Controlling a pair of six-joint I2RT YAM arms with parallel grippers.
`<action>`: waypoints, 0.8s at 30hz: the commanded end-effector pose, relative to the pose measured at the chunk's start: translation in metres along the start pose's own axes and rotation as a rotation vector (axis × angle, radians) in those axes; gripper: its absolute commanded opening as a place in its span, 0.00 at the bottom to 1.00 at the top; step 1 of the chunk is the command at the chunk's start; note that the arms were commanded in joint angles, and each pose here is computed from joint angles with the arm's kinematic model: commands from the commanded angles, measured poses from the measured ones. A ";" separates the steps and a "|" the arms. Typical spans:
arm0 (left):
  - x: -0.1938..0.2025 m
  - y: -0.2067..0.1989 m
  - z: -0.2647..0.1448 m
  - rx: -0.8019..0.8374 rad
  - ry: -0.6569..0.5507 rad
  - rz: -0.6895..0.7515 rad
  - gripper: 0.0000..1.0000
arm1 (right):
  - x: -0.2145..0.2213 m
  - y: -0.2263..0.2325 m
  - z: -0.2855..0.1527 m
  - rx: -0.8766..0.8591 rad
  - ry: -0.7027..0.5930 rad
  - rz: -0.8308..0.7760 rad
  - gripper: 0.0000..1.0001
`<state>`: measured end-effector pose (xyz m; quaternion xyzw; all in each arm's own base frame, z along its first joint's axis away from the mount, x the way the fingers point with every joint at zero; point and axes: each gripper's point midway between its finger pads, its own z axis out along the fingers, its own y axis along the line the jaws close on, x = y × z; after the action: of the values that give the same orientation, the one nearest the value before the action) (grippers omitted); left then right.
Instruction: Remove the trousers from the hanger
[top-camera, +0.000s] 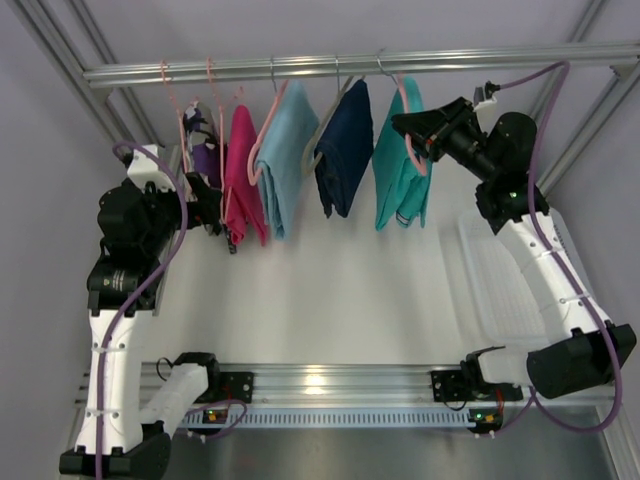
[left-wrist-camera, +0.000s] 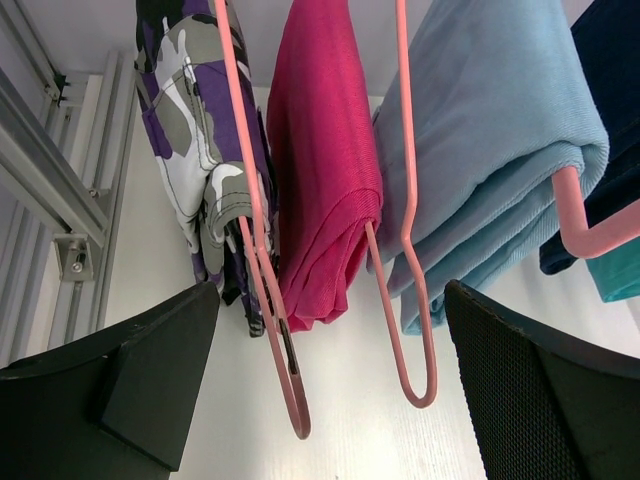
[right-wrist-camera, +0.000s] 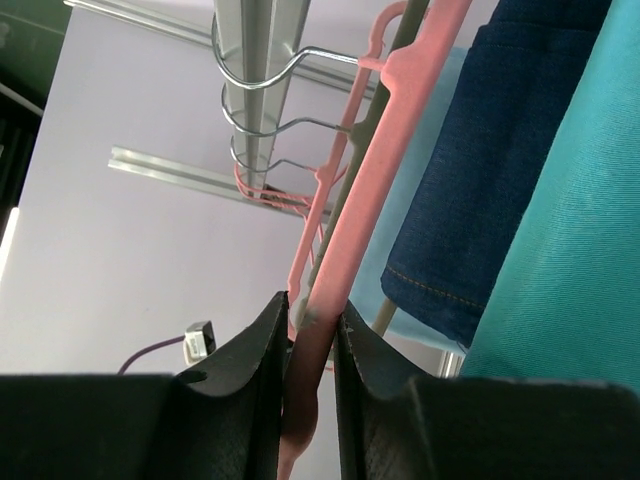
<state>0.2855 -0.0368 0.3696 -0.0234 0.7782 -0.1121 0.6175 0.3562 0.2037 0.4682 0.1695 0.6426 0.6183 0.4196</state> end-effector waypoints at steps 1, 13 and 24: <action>-0.015 -0.004 0.003 0.018 -0.061 -0.007 0.99 | -0.045 0.188 -0.061 -0.582 -0.317 -0.355 0.00; -0.012 -0.003 0.007 0.022 -0.046 -0.005 0.99 | -0.042 0.249 -0.091 -0.724 -0.328 -0.333 0.00; -0.016 -0.005 0.006 0.033 -0.064 0.002 0.99 | -0.039 0.265 -0.103 -0.733 -0.346 -0.440 0.00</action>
<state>0.2909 -0.0386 0.3666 -0.0215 0.7791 -0.1160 0.6157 0.3525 0.2096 0.4845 0.1908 0.6553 0.6200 0.3870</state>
